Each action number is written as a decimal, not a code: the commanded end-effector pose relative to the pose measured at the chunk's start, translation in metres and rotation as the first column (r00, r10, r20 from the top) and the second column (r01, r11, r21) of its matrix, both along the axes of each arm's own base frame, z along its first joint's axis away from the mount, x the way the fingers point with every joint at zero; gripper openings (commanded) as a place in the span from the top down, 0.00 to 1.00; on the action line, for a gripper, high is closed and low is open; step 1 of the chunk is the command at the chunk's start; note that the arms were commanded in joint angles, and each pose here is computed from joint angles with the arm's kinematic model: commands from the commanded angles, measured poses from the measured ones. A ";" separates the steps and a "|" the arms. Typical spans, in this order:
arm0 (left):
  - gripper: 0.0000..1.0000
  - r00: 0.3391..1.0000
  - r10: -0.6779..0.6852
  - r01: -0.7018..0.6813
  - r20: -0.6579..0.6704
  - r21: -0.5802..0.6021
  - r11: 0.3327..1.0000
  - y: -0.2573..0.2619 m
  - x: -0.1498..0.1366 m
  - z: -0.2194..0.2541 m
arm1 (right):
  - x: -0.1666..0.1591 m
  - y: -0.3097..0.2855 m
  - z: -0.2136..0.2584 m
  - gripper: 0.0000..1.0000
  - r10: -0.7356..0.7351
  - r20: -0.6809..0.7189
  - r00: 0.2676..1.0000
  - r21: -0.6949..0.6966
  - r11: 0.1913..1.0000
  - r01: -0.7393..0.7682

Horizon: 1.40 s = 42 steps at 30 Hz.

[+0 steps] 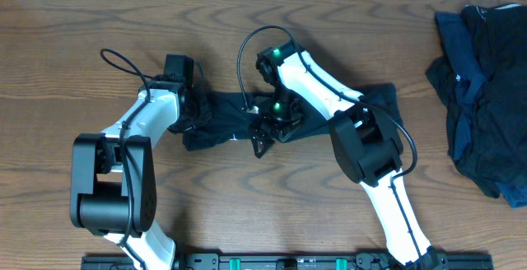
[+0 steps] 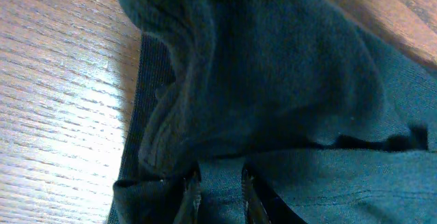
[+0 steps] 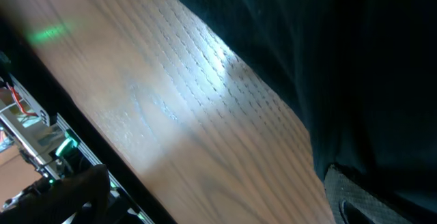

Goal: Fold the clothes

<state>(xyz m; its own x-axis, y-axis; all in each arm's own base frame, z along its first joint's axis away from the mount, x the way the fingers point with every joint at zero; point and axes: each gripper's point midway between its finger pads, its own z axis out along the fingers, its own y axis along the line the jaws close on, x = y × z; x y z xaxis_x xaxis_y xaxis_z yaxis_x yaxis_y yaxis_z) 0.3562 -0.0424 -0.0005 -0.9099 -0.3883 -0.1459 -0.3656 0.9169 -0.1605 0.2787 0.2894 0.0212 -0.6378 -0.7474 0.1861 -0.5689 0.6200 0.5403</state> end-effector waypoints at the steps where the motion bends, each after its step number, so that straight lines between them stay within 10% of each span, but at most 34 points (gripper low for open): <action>1: 0.75 0.997 0.007 -0.002 -0.075 0.069 0.998 0.014 -0.020 -0.021 | 0.005 0.002 -0.014 0.01 0.038 0.037 0.999 -0.021 0.999 -0.038; 42: 0.75 0.997 0.007 -0.002 -0.076 0.069 0.998 0.014 -0.020 -0.021 | 0.048 -0.054 0.008 0.01 0.013 0.112 0.994 -0.035 0.999 -0.009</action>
